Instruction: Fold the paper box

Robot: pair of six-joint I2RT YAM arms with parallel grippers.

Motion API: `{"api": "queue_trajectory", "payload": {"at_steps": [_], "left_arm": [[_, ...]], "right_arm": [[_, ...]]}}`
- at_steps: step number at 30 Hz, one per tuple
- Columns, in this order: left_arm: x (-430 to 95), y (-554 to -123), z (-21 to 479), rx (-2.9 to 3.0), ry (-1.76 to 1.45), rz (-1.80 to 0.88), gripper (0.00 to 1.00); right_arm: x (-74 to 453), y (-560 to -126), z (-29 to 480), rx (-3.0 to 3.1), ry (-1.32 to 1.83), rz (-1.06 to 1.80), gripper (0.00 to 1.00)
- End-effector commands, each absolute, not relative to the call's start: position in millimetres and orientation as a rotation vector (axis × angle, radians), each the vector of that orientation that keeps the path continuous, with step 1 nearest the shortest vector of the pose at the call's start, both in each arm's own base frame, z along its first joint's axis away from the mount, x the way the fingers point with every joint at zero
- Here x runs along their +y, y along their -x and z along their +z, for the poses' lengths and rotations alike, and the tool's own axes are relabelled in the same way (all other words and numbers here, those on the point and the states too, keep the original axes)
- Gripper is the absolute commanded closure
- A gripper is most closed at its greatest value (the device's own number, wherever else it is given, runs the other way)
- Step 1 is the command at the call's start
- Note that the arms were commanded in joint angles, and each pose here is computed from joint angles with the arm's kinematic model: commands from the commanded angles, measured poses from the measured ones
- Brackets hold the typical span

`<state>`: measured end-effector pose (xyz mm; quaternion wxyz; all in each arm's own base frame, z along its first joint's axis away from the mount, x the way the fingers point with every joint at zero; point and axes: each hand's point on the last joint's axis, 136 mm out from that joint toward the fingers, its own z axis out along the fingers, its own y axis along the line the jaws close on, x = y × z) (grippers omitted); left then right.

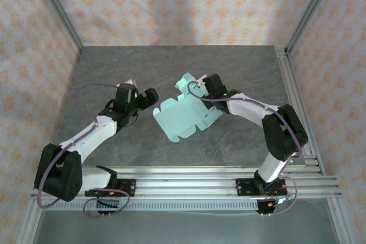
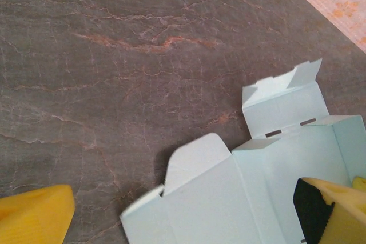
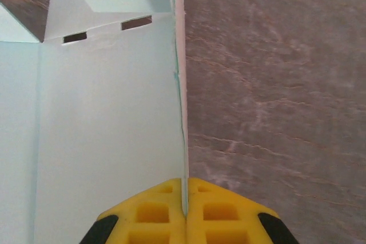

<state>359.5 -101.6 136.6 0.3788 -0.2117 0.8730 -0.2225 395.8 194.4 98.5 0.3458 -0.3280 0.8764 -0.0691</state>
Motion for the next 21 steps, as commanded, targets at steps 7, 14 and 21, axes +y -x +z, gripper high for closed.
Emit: {"api": "queue_trajectory", "payload": {"at_steps": [7, 14, 21], "left_arm": [[-83.1, -361.2, 133.9, 2.205, 0.571, -0.463, 0.0], [-84.5, -369.4, 132.5, 2.217, 0.561, -0.453, 0.0], [-81.1, -382.9, 132.6, 2.218, 0.588, -0.459, 0.0]], "right_arm": [[188.0, -412.5, 138.4, 1.959, 1.124, -0.772, 1.0], [205.1, -407.4, 136.5, 1.803, 1.184, -0.919, 1.0], [221.7, -400.1, 126.6, 1.637, 1.181, -0.971, 1.0]]}}
